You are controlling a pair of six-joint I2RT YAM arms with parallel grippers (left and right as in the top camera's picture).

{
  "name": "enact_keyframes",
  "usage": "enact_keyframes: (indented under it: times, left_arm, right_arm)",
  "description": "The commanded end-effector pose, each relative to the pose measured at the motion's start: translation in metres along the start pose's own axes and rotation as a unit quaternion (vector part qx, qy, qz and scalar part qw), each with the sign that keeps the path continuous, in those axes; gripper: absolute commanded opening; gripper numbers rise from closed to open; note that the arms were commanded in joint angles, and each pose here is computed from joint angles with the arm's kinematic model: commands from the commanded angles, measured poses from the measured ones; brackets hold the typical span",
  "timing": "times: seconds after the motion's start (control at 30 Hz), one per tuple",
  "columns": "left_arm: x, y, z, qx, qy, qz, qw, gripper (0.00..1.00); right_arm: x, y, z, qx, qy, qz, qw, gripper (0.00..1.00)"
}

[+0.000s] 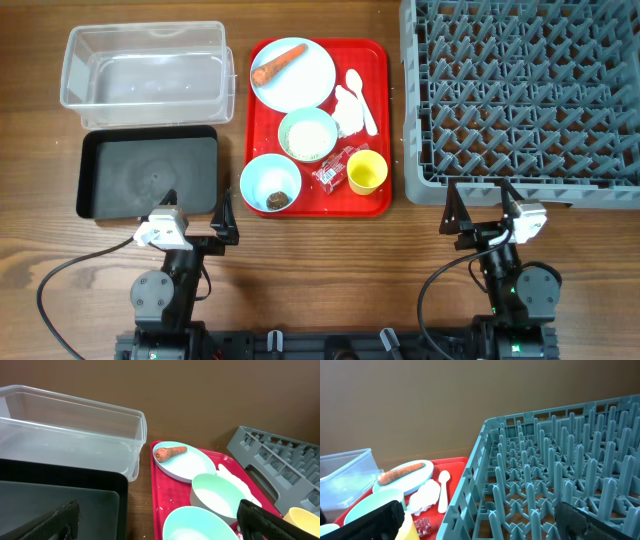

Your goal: Sort waste into correct bins and load items into the dishwasher rack

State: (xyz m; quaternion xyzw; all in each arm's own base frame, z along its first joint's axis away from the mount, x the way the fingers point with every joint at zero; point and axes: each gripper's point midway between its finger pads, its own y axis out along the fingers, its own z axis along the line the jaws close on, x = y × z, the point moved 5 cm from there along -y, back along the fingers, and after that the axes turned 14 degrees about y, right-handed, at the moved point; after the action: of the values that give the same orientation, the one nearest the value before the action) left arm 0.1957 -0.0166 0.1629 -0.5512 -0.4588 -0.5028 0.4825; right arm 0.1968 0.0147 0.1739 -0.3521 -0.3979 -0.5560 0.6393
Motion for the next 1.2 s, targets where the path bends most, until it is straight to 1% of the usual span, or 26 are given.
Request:
enact_keyframes:
  times: [0.0,0.53,0.7,1.0,1.03,1.07,1.1,1.17]
  left_arm:
    - [-0.002,0.0,0.001,0.001,-0.002,0.001,1.0,1.0]
    - [-0.002,0.0,0.001,0.001,-0.002,0.001,1.0,1.0]
    - [-0.002,0.0,0.008,0.03,0.006,0.001,1.0,1.0]
    - [-0.002,0.0,0.008,0.029,0.006,0.0,1.0,1.0]
    - [0.0,0.0,0.005,0.02,0.004,-0.003,1.0,1.0]
    - [0.001,0.0,-0.002,-0.01,0.005,-0.007,1.0,1.0]
    - [0.001,0.0,-0.005,-0.024,0.005,-0.006,1.0,1.0]
    - [0.006,-0.001,-0.009,-0.04,0.006,-0.018,0.999,1.0]
  right_arm:
    - [0.0,0.0,0.002,0.005,0.003,-0.002,1.0,1.0]
    - [0.0,0.0,0.002,0.005,0.003,-0.002,1.0,1.0]
    - [0.0,0.0,0.002,0.005,0.002,-0.002,1.0,1.0]
    - [0.001,0.0,0.002,0.006,0.017,-0.002,1.0,1.0]
    - [0.001,0.0,0.002,0.007,0.025,-0.004,1.0,1.0]
    - [0.005,0.0,0.004,0.011,0.053,-0.012,0.998,1.0]
    - [0.011,-0.001,0.008,0.023,0.092,-0.026,0.995,1.0]
    - [0.018,-0.002,0.02,0.066,0.089,-0.036,0.993,1.0]
